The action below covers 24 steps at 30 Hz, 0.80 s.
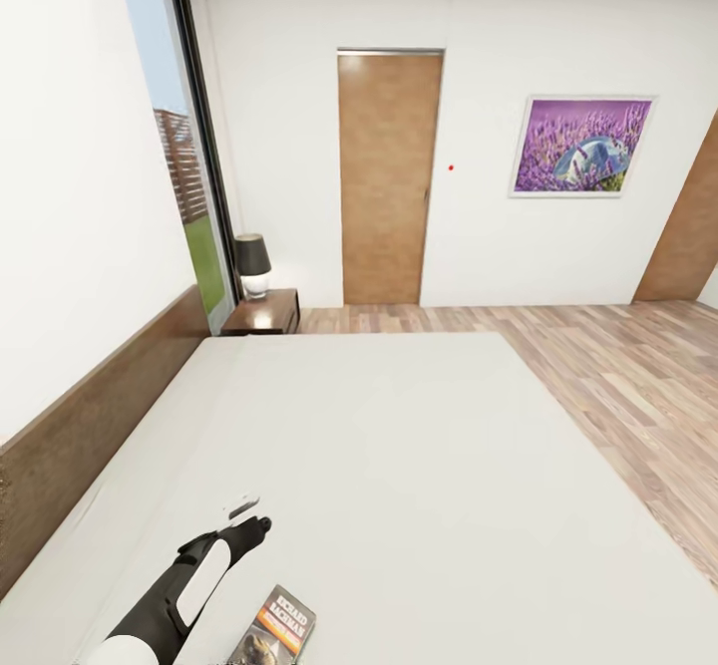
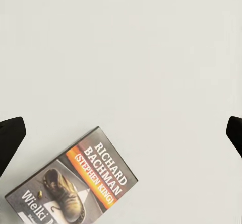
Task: In the bedroom, move the book from the bed onto either nightstand, and place the two sandals side by side next to the bed.
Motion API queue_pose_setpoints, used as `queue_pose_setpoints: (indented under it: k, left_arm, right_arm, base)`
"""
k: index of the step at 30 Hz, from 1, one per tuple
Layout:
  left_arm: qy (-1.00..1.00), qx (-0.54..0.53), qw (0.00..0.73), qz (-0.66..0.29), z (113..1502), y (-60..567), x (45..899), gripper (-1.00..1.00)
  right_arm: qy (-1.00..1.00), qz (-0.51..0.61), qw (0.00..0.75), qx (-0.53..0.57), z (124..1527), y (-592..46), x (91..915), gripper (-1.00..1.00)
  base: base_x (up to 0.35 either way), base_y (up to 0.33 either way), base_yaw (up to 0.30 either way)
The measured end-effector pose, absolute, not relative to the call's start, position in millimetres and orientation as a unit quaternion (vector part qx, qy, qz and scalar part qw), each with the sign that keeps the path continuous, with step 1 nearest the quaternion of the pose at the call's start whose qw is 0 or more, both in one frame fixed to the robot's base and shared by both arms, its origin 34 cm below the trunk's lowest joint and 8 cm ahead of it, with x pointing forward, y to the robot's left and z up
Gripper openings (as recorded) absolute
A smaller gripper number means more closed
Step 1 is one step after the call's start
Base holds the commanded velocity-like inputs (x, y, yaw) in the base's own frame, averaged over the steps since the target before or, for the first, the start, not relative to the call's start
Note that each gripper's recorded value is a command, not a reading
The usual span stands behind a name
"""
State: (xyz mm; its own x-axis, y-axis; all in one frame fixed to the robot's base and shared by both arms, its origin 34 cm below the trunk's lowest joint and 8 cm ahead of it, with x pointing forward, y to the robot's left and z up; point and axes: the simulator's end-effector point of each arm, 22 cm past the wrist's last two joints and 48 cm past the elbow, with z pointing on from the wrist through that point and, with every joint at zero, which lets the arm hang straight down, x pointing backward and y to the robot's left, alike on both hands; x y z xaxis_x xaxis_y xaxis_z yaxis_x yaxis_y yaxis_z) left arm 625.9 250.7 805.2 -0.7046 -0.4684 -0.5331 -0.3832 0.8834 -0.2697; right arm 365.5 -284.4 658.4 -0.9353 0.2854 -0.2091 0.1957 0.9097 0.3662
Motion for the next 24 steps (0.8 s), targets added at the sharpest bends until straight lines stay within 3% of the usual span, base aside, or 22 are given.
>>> queue_pose_setpoints:
  k: [24]
  left_arm:
    - [0.926,-0.231,0.291,-0.068,786.9,246.9,618.8,1.00]
  right_arm:
    - [0.971,0.170,0.113,0.127,649.5,-285.2,353.2,1.00]
  base:
    - [0.000,0.000,0.062]
